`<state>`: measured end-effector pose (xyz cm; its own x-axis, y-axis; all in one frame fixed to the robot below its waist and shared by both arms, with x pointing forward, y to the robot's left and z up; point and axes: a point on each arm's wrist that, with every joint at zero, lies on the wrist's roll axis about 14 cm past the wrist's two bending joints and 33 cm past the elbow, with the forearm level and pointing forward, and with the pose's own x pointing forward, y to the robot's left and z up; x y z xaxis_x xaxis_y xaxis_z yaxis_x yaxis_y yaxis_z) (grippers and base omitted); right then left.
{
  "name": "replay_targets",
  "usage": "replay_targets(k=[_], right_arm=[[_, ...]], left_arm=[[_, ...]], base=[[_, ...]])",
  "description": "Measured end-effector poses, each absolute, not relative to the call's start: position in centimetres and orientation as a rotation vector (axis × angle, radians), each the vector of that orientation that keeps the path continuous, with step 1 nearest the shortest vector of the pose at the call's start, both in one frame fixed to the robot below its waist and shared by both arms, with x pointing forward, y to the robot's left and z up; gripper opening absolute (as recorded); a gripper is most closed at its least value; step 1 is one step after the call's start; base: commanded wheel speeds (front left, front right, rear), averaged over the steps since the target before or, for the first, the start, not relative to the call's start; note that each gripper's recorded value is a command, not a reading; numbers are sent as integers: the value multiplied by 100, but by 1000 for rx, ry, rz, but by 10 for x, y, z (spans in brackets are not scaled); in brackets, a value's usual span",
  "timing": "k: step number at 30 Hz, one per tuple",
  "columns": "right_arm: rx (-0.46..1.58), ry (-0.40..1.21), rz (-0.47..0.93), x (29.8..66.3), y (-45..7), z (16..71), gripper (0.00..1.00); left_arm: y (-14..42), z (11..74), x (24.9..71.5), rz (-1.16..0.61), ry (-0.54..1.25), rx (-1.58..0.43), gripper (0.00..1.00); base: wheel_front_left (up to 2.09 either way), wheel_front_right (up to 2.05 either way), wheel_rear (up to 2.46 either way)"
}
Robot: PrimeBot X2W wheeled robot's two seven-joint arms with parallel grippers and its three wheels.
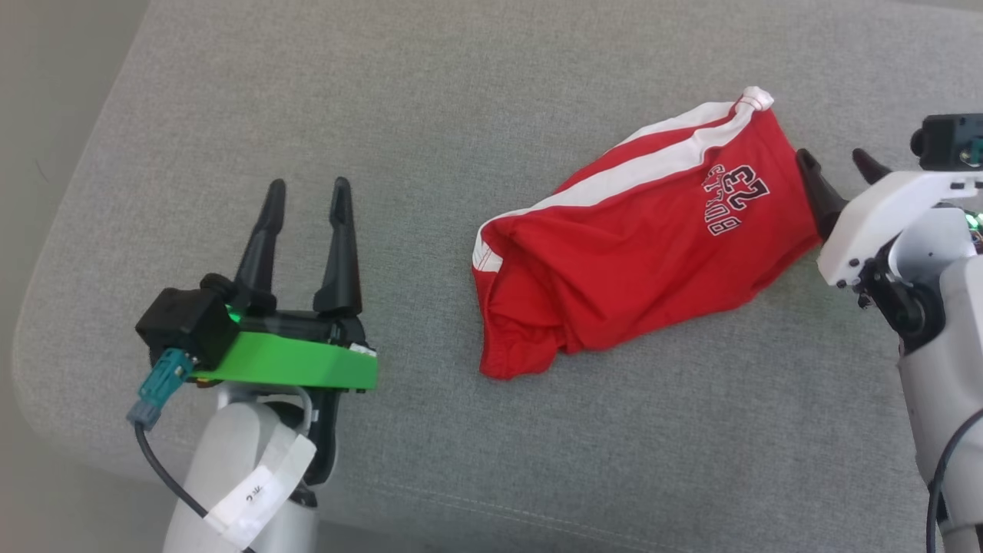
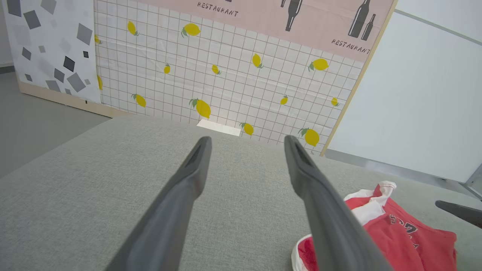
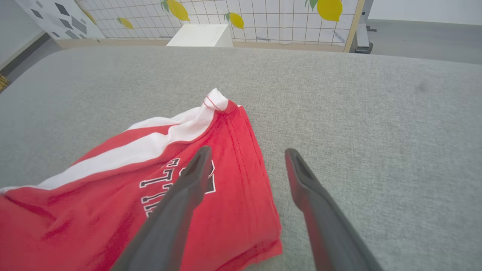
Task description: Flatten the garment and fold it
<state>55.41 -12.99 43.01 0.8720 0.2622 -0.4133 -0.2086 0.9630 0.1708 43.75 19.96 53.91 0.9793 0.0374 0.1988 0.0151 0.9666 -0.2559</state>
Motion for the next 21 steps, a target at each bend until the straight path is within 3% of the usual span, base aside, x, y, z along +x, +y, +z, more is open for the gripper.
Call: replay_targets(k=[10, 19, 20, 21], right_arm=[[87, 707, 205, 568, -131, 385, 100], [91, 930, 269, 561, -104, 366, 100], [104, 947, 282, 559, -100, 367, 89], [111, 957, 292, 557, -97, 367, 58]], left_arm=[[205, 528, 440, 12, -185, -230, 100], [212, 522, 437, 35, -168, -235, 100], [212, 522, 437, 34, -169, -235, 100], [212, 523, 437, 34, -169, -236, 100]], base=[[0, 0, 0], [0, 0, 0], [0, 0, 0], [0, 0, 0]])
